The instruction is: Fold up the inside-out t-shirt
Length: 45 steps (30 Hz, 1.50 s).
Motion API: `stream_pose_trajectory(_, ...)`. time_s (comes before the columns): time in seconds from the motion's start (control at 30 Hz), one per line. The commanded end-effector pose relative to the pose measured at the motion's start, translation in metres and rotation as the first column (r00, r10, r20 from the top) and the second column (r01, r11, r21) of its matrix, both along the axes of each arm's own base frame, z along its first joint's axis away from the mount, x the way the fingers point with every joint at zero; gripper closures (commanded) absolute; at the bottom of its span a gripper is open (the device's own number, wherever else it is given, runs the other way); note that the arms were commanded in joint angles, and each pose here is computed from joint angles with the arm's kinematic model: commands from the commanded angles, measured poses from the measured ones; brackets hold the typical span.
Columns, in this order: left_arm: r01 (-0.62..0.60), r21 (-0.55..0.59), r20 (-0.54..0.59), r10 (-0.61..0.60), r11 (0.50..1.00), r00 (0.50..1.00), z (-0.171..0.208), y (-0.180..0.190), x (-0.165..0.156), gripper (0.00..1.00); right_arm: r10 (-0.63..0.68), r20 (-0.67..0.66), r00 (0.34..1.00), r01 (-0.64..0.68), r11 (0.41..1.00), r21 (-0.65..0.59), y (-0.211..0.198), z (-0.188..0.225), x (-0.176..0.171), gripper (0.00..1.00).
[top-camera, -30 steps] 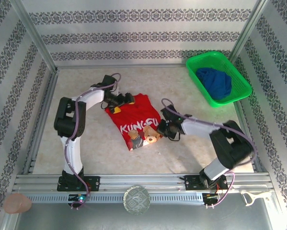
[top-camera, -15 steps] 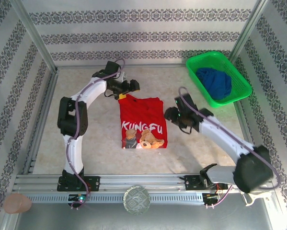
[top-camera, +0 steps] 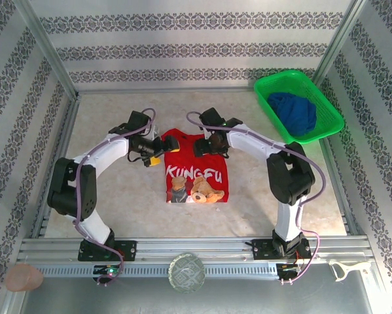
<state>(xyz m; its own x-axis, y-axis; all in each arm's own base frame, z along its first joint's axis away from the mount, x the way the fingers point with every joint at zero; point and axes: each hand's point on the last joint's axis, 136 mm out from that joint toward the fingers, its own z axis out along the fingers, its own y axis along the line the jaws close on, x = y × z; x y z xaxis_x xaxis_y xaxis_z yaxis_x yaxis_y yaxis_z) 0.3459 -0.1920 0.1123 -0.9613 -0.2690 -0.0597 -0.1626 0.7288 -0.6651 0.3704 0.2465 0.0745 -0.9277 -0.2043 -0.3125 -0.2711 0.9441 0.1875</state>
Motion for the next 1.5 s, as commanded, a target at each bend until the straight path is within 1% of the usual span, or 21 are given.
stream_pose_trajectory(0.0,0.046,-0.077,0.076,-0.041,0.996,0.996,0.022,-0.021,-0.006,0.0,0.02,0.002,1.0,-0.02,0.997,-0.071,-0.01,-0.008,0.011,0.3)
stream_pose_trajectory(0.1,0.088,-0.122,0.082,-0.079,0.989,0.994,0.019,-0.04,-0.016,0.0,-0.029,0.009,1.0,0.03,0.996,-0.089,-0.016,-0.014,0.027,0.38)
stream_pose_trajectory(0.13,0.103,-0.13,0.079,-0.093,0.986,0.993,0.017,-0.046,-0.02,0.0,-0.048,0.014,0.999,0.049,0.995,-0.085,-0.018,-0.014,0.032,0.41)
stream_pose_trajectory(0.17,0.121,-0.134,0.075,-0.111,0.984,0.991,0.013,-0.052,-0.024,0.0,-0.067,0.018,0.998,0.068,0.994,-0.08,-0.02,-0.014,0.038,0.48)
stream_pose_trajectory(0.3,0.17,-0.102,0.025,-0.168,0.98,0.985,-0.02,-0.064,-0.038,0.0,-0.148,0.021,0.989,0.149,0.987,-0.059,-0.031,-0.011,0.054,0.94)
stream_pose_trajectory(0.33,0.175,-0.083,0.005,-0.175,0.981,0.985,-0.03,-0.063,-0.042,0.0,-0.177,0.022,0.984,0.178,0.983,-0.053,-0.035,-0.009,0.057,1.0)
stream_pose_trajectory(0.43,0.185,-0.056,-0.053,-0.188,0.981,0.981,-0.058,-0.058,-0.052,0.0,-0.28,0.018,0.96,0.28,0.96,-0.01,-0.049,-0.005,0.066,1.0)
stream_pose_trajectory(0.47,0.189,-0.045,-0.065,-0.192,0.981,0.979,-0.065,-0.057,-0.055,0.0,-0.315,0.01,0.949,0.315,0.949,0.005,-0.054,-0.005,0.069,0.95)
stream_pose_trajectory(0.5,0.191,-0.039,-0.078,-0.194,0.981,0.978,-0.071,-0.055,-0.059,0.0,-0.342,-0.005,0.94,0.342,0.939,0.02,-0.058,-0.006,0.071,0.62)
stream_pose_trajectory(0.53,0.193,-0.035,-0.083,-0.195,0.981,0.977,-0.074,-0.054,-0.06,0.0,-0.358,-0.019,0.933,0.359,0.933,0.041,-0.058,-0.006,0.073,0.44)
stream_pose_trajectory(0.57,0.193,-0.033,-0.085,-0.195,0.981,0.977,-0.077,-0.053,-0.061,0.0,-0.37,-0.024,0.929,0.371,0.927,0.059,-0.06,-0.004,0.076,0.37)
stream_pose_trajectory(0.6,0.191,-0.031,-0.088,-0.193,0.981,0.977,-0.078,-0.052,-0.062,0.0,-0.373,-0.018,0.928,0.373,0.925,0.071,-0.06,-0.001,0.077,0.35)
stream_pose_trajectory(0.73,0.188,-0.027,-0.086,-0.189,0.982,0.978,-0.079,-0.051,-0.062,0.0,-0.329,0.003,0.944,0.327,0.939,0.104,-0.049,0.015,0.085,0.36)
stream_pose_trajectory(0.93,0.18,-0.031,-0.082,-0.182,0.983,0.98,-0.079,-0.051,-0.062,0.0,-0.207,0.013,0.978,0.206,0.977,0.059,-0.028,0.018,0.084,0.35)
stream_pose_trajectory(1.1,0.179,-0.036,-0.082,-0.182,0.983,0.98,-0.078,-0.052,-0.062,0.0,-0.084,-0.012,0.996,0.083,0.996,-0.045,-0.018,0.001,0.078,0.32)
stream_pose_trajectory(1.17,0.18,-0.038,-0.082,-0.182,0.983,0.98,-0.078,-0.053,-0.061,0.0,-0.036,-0.015,0.999,0.034,0.994,-0.102,-0.018,-0.006,0.076,0.31)
stream_pose_trajectory(1.27,0.18,-0.038,-0.086,-0.182,0.983,0.98,-0.079,-0.052,-0.062,0.0,-0.003,-0.02,1.0,0.0,0.983,-0.184,-0.022,-0.016,0.074,0.31)
stream_pose_trajectory(1.33,0.181,-0.039,-0.087,-0.183,0.983,0.979,-0.08,-0.052,-0.063,0.0,-0.015,-0.016,1.0,0.012,0.975,-0.22,-0.028,-0.021,0.075,0.34)
stream_pose_trajectory(1.37,0.181,-0.04,-0.086,-0.184,0.983,0.979,-0.079,-0.053,-0.062,0.0,-0.031,-0.014,0.999,0.027,0.973,-0.23,-0.032,-0.022,0.077,0.37)
stream_pose_trajectory(1.4,0.181,-0.041,-0.088,-0.184,0.983,0.979,-0.08,-0.053,-0.063,0.0,-0.054,-0.008,0.999,0.05,0.97,-0.239,-0.037,-0.022,0.08,0.42)
stream_pose_trajectory(1.47,0.182,-0.038,-0.093,-0.185,0.983,0.978,-0.081,-0.052,-0.064,0.0,-0.101,0.004,0.995,0.099,0.965,-0.242,-0.046,-0.019,0.085,0.56)
